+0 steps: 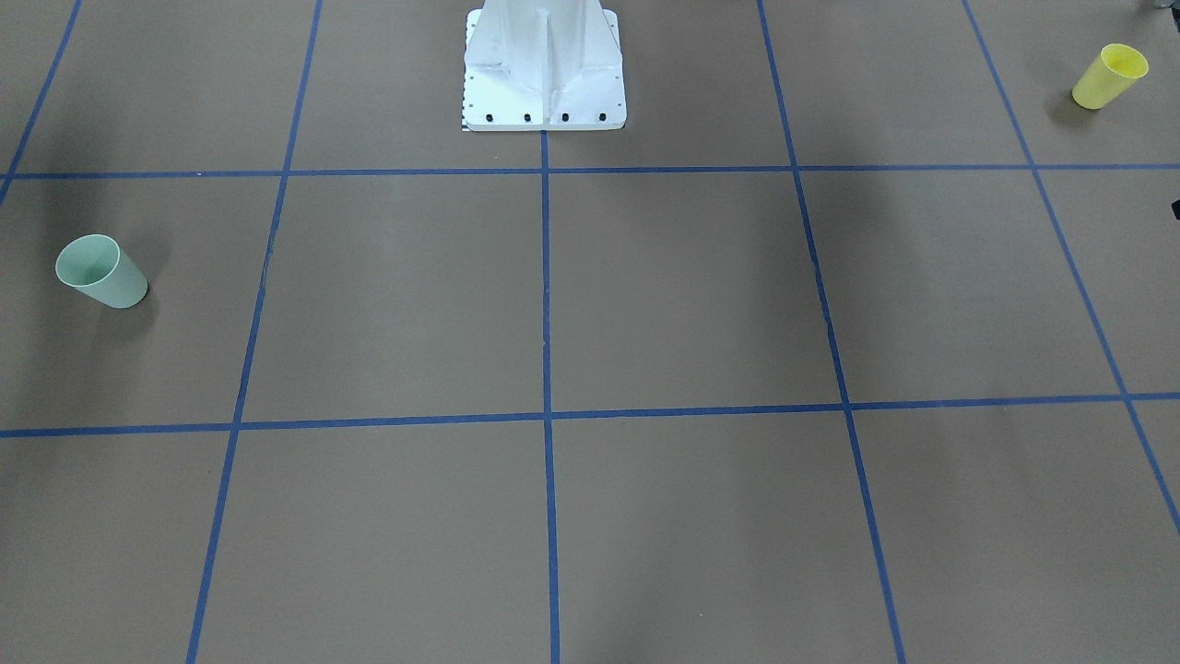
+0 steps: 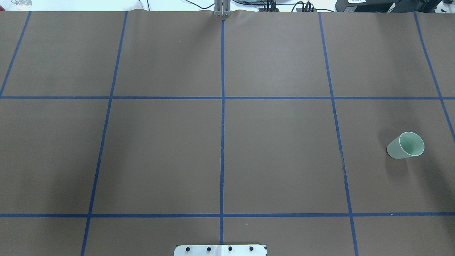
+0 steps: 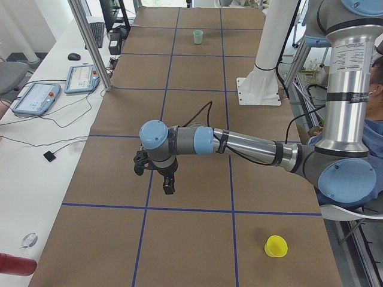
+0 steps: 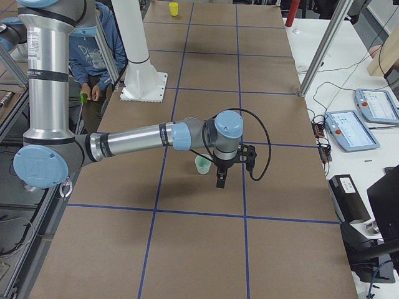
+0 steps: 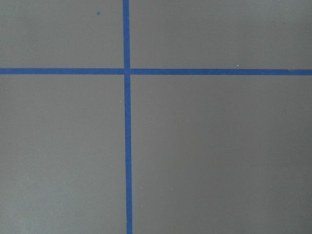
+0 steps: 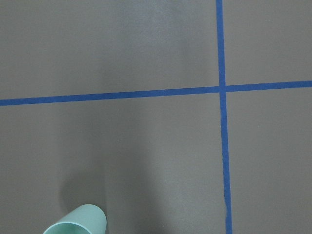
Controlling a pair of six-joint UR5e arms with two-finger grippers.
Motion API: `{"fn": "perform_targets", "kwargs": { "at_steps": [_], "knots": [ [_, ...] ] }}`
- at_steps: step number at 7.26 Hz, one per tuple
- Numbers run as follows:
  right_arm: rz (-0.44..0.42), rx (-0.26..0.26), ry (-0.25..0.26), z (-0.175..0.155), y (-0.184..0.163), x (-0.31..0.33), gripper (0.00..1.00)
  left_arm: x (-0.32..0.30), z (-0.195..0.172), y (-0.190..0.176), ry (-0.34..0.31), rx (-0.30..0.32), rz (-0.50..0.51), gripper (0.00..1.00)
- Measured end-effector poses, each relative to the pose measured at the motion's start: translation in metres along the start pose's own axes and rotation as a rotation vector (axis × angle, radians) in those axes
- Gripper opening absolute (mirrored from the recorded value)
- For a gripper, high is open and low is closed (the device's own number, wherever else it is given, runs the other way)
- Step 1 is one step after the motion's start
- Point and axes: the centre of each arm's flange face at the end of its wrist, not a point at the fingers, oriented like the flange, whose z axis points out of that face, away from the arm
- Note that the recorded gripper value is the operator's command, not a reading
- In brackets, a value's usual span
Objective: Transfer and stack yellow cup on green cup
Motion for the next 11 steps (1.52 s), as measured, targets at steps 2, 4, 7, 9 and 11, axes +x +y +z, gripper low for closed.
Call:
{"fn": "perform_targets", "kwargs": {
  "at_steps": [2, 4, 7, 9, 11],
  "knots": [
    [0.014, -0.001, -0.001, 0.000, 0.005, 0.008, 1.00, -0.013, -0.008, 0.008, 0.003, 0.025, -0.012, 1.00],
    [0.018, -0.003, 0.001, 0.001, 0.006, 0.010, 1.00, -0.016, -0.014, 0.014, 0.003, 0.050, -0.009, 1.00],
    [0.013, 0.003, 0.000, -0.002, 0.006, 0.007, 1.00, -0.012, -0.018, 0.019, 0.004, 0.063, 0.002, 1.00],
    [0.012, 0.005, 0.000, -0.003, 0.005, 0.006, 1.00, -0.009, -0.019, 0.019, 0.006, 0.066, 0.007, 1.00],
    [0.010, 0.007, -0.001, -0.004, 0.004, 0.005, 1.00, -0.003, -0.022, 0.018, 0.003, 0.088, 0.042, 1.00]
  ]
}}
